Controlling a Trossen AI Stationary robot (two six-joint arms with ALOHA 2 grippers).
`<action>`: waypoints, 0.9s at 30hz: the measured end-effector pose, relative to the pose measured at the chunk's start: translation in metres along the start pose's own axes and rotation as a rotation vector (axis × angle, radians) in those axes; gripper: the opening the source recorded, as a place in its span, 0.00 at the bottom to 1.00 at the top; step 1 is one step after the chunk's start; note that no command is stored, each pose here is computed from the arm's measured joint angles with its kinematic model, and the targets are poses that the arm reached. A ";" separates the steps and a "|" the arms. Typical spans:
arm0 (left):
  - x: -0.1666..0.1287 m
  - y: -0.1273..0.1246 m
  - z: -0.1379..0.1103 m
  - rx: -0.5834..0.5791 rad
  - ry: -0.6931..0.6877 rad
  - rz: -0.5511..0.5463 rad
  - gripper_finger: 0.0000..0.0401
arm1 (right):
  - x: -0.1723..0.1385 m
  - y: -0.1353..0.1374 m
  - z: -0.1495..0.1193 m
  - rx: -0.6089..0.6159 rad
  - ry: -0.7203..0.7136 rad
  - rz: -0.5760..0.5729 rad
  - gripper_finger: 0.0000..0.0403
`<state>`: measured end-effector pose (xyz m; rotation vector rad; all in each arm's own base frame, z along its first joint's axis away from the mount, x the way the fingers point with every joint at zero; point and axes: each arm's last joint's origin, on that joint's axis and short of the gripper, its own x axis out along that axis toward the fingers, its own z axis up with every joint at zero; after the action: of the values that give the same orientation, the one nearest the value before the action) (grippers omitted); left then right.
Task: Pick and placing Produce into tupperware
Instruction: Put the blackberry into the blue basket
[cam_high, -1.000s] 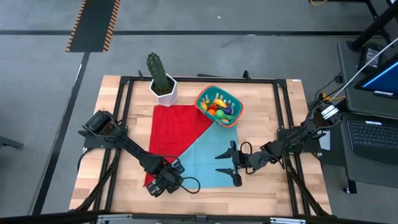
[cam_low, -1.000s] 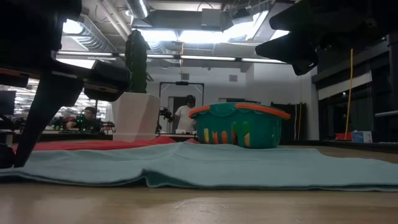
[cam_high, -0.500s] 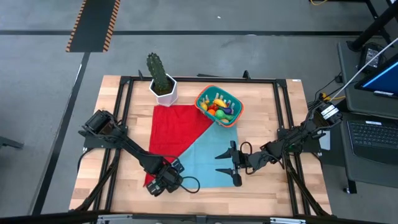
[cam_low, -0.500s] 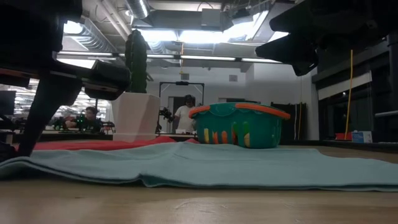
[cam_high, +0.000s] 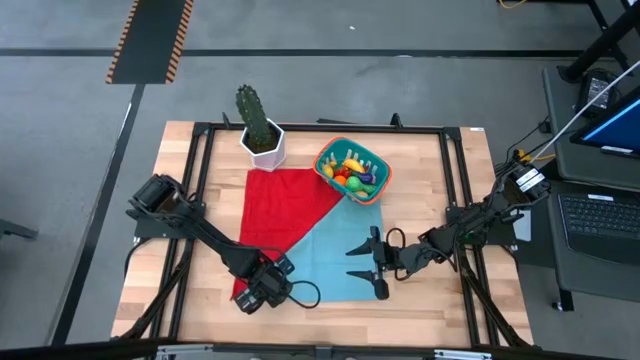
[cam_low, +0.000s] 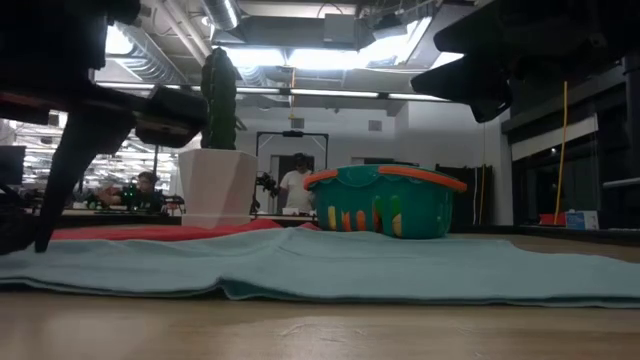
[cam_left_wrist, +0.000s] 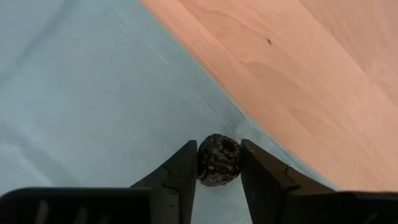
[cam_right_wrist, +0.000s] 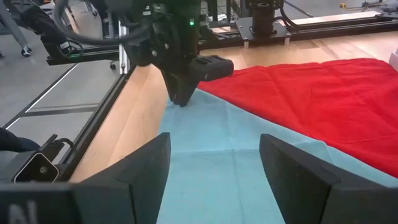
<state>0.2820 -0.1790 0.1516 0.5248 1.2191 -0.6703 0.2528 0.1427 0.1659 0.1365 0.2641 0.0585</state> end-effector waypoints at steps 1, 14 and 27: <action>-0.001 0.000 0.000 -0.005 -0.002 0.000 0.26 | 0.000 0.000 0.000 0.000 0.001 0.000 0.62; -0.005 -0.001 0.000 -0.053 -0.008 0.018 0.22 | 0.000 0.000 0.000 0.002 0.002 0.000 0.62; -0.041 0.002 0.004 -0.228 -0.125 0.081 0.22 | 0.000 0.000 0.000 0.003 0.001 0.000 0.62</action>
<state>0.2779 -0.1724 0.1921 0.3351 1.1330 -0.4802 0.2528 0.1426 0.1658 0.1392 0.2656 0.0577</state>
